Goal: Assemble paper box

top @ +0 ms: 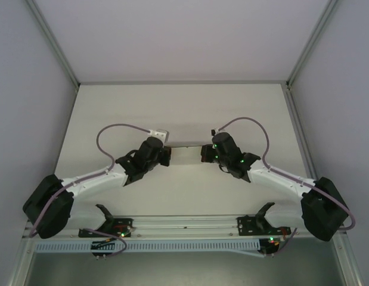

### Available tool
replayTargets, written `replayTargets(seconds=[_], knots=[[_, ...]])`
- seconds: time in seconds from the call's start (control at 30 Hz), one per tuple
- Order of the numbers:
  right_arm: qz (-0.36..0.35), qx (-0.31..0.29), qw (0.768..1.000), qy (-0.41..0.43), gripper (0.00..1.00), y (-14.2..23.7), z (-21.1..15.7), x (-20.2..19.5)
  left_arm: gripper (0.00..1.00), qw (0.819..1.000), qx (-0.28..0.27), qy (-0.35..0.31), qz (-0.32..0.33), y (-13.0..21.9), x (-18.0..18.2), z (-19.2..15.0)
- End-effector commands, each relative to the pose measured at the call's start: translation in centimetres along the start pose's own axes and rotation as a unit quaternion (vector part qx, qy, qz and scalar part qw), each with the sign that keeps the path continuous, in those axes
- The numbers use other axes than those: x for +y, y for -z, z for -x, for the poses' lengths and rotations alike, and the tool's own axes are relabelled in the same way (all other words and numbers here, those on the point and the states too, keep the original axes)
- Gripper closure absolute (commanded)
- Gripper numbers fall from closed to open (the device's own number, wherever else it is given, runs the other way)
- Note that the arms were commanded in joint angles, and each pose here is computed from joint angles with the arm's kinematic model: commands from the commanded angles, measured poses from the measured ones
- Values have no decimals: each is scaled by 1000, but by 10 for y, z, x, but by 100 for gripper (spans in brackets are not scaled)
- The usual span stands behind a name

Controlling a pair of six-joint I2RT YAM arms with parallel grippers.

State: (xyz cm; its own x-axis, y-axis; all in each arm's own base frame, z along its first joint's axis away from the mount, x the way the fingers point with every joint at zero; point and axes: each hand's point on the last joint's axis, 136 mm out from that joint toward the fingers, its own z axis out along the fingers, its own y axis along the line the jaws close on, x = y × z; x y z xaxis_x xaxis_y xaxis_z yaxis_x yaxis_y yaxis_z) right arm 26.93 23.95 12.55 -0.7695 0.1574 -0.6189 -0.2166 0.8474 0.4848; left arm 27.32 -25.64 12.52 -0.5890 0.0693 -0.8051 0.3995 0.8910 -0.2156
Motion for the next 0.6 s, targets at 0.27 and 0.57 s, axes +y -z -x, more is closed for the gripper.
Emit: replayTargets(seconds=[0.27, 0.57], knots=[[44, 30, 996, 68, 96, -12, -54, -7, 100, 993, 70, -65, -70, -6, -23, -100], [43, 29, 995, 84, 43, 21, -21, 19, 100, 995, 48, -73, -45, 0, -23, -75]])
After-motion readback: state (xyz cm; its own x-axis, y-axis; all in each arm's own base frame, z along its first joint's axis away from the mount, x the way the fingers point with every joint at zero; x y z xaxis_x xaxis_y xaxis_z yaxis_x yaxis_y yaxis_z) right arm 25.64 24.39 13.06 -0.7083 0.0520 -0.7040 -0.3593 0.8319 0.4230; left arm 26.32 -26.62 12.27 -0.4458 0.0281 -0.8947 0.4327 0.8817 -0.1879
